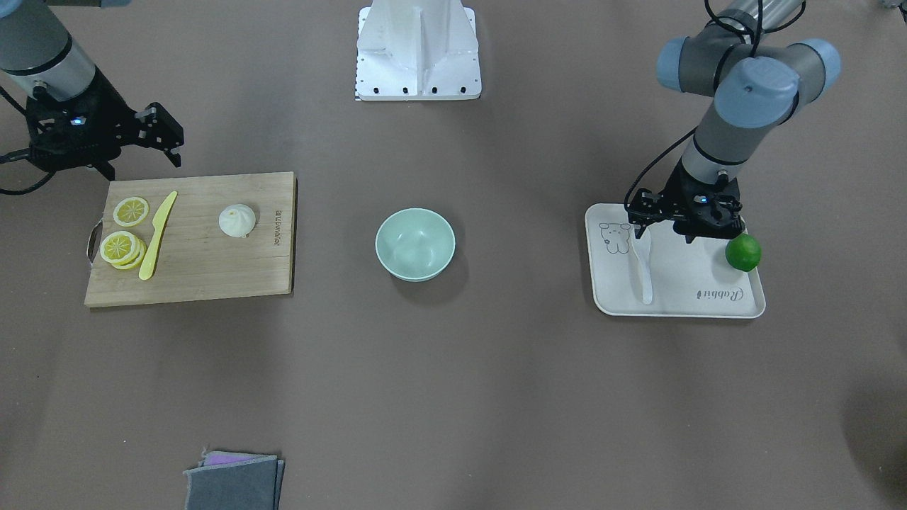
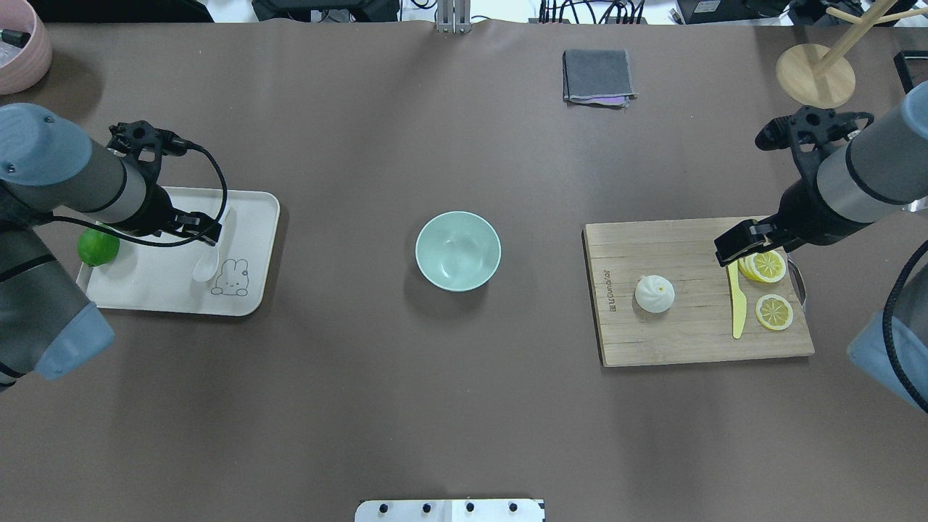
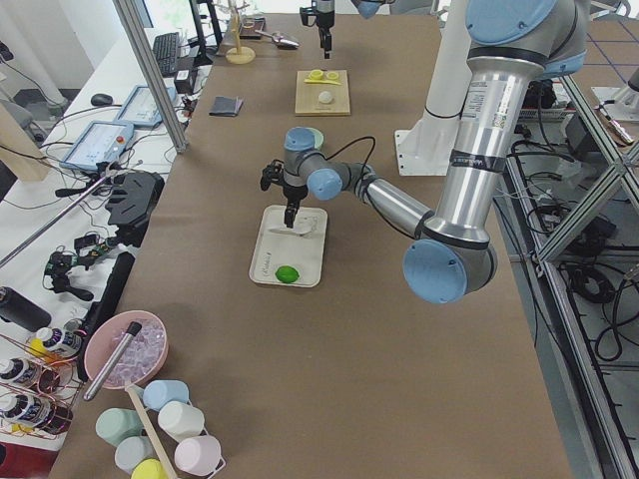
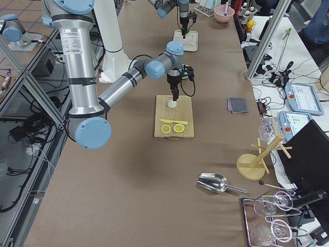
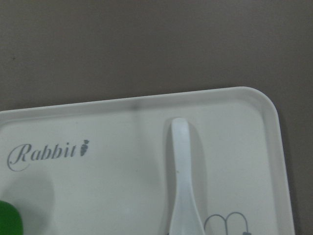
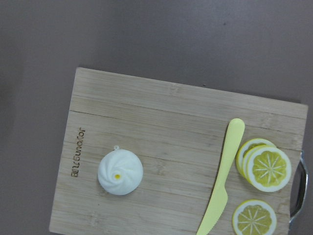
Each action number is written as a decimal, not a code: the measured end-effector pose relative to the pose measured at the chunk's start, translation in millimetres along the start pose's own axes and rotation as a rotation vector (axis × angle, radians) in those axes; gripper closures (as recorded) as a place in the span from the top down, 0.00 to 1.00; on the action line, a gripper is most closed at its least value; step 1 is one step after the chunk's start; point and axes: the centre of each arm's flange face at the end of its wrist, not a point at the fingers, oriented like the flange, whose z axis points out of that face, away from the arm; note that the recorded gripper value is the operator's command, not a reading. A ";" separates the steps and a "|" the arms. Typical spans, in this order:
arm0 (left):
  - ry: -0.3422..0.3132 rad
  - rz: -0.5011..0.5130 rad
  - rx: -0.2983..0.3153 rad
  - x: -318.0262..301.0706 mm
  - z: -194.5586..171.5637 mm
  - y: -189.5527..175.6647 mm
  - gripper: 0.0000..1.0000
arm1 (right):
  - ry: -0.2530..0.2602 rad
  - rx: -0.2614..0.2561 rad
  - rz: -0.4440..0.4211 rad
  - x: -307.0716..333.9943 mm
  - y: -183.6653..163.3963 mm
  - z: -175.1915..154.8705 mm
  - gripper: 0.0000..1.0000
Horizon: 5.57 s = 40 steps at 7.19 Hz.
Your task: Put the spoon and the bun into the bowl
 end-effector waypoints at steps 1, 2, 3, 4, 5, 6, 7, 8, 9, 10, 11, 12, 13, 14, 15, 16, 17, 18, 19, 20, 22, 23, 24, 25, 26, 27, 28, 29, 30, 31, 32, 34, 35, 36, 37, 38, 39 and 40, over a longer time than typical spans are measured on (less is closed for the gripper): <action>-0.007 0.028 -0.014 9.3 8.7 -1.0 0.81 | -0.004 -0.011 -0.014 -10.2 2.8 6.0 1.00; -0.014 0.062 -0.027 12.6 18.6 -4.2 0.81 | -0.005 -0.017 -0.023 -16.0 4.8 9.7 1.00; -0.021 0.091 -0.038 12.6 28.3 -7.5 0.77 | -0.005 -0.022 -0.030 -19.6 6.3 12.2 1.00; -0.028 0.108 -0.048 10.8 36.2 -9.6 0.75 | -0.006 -0.025 -0.035 -22.1 7.4 13.9 1.00; -0.029 0.114 -0.052 10.7 42.3 -12.4 0.74 | -0.006 -0.027 -0.037 -23.4 7.7 15.0 1.00; -0.026 0.118 -0.050 11.7 50.0 -17.4 0.66 | -0.006 -0.027 -0.039 -24.0 7.8 15.6 1.00; -0.018 0.120 -0.043 11.4 56.9 -21.8 0.55 | -0.006 -0.028 -0.039 -24.5 7.9 15.8 1.00; -0.011 0.121 -0.037 9.8 61.1 -24.3 0.42 | -0.006 -0.027 -0.040 -24.7 7.9 15.9 1.00; -0.009 0.122 -0.036 7.8 64.4 -25.4 0.22 | -0.006 -0.027 -0.040 -24.9 8.0 15.9 1.00; -0.009 0.121 -0.036 6.4 65.4 -26.2 0.00 | -0.007 -0.027 -0.040 -25.1 8.1 15.4 1.00; -0.007 0.121 -0.035 5.8 64.4 -26.9 0.00 | -0.008 -0.026 -0.036 -25.6 8.4 14.7 1.00; -0.002 0.118 -0.036 6.2 61.3 -27.7 0.00 | -0.008 -0.025 -0.028 -25.7 8.2 14.6 1.00; 0.015 0.111 -0.042 6.9 54.8 -29.4 0.00 | -0.002 -0.024 -0.024 -25.8 7.5 16.4 1.00; 0.038 0.101 -0.048 9.9 44.1 -31.9 0.00 | 0.009 -0.023 -0.024 -26.4 6.9 20.2 1.00; 0.054 0.079 -0.048 23.9 26.8 -37.6 0.00 | 0.021 -0.027 -0.029 -29.8 6.8 27.6 1.00; 0.068 0.034 -0.045 52.9 4.2 -49.0 0.00 | 0.036 -0.032 -0.035 -37.8 7.1 38.7 1.00; 0.091 -0.022 -0.038 90.1 -16.2 -58.8 0.00 | 0.054 -0.036 -0.036 -50.7 10.3 51.6 1.00; 0.124 -0.077 -0.041 135.4 -29.0 -59.4 0.00 | 0.071 -0.038 -0.036 -60.5 13.6 65.7 1.00; 0.157 -0.123 -0.042 185.8 -37.6 -53.3 0.00 | 0.078 -0.033 -0.042 -63.1 12.7 82.1 1.00; 0.179 -0.158 -0.027 231.0 -44.9 -47.8 0.00 | 0.072 -0.022 -0.050 -61.8 9.1 98.3 1.00; 0.202 -0.213 0.003 304.6 -54.9 -57.2 0.00 | 0.062 -0.010 -0.058 -56.9 3.5 118.0 0.99; 0.203 -0.230 0.018 325.4 -55.3 -68.5 0.00 | 0.065 -0.012 -0.058 -54.7 2.6 122.9 0.97; 0.203 -0.242 0.048 337.0 -50.2 -79.8 0.00 | 0.069 -0.014 -0.057 -54.2 1.1 126.9 0.93; 0.204 -0.254 0.070 342.3 -40.5 -87.9 0.00 | 0.071 -0.016 -0.056 -55.6 -1.2 130.0 0.91; 0.200 -0.260 0.077 343.4 -31.6 -92.0 0.99 | 0.072 -0.018 -0.054 -56.5 -2.2 132.4 0.84; 0.199 -0.262 0.079 343.1 -24.6 -93.1 0.99 | 0.072 -0.024 -0.055 -58.1 -1.4 135.5 0.74; 0.202 -0.260 0.083 342.9 -22.0 -93.0 0.99 | 0.073 -0.030 -0.059 -59.8 0.0 139.2 0.72; 0.207 -0.258 0.089 343.0 -23.8 -93.3 0.99 | 0.073 -0.031 -0.061 -60.7 0.0 142.6 0.63; 0.211 -0.257 0.094 342.1 -27.6 -93.6 0.99 | 0.073 -0.029 -0.063 -61.1 -2.7 147.7 0.23; 0.215 -0.258 0.099 338.9 -31.6 -94.0 0.99 | 0.072 -0.022 -0.066 -61.4 -6.5 152.7 0.00; 0.217 -0.260 0.106 332.7 -35.8 -96.7 0.99 | 0.067 -0.014 -0.067 -61.3 -9.2 154.0 0.00; 0.233 -0.271 0.107 313.6 -50.6 -108.8 0.99 | 0.054 -0.003 -0.066 -60.4 -13.4 147.6 0.00; 0.253 -0.267 0.097 286.5 -63.8 -114.2 0.99 | 0.042 0.010 -0.066 -62.5 -15.8 138.4 0.00; 0.274 -0.228 0.092 233.9 -81.5 -115.0 0.99 | 0.019 0.036 -0.069 -73.5 -22.9 122.8 0.00; 0.283 -0.162 0.089 163.7 -98.2 -109.4 0.99 | -0.022 0.073 -0.049 -101.3 -35.7 102.7 0.00; 0.276 -0.110 0.083 96.9 -106.9 -98.2 0.99 | -0.076 0.108 0.002 -140.9 -48.2 82.8 0.00; 0.251 -0.069 0.075 37.6 -104.9 -82.5 0.99 | -0.130 0.140 0.055 -192.5 -56.2 68.0 0.00; 0.220 -0.034 0.071 -9.6 -99.6 -69.3 0.99 | -0.160 0.172 0.103 -244.1 -60.8 63.7 0.00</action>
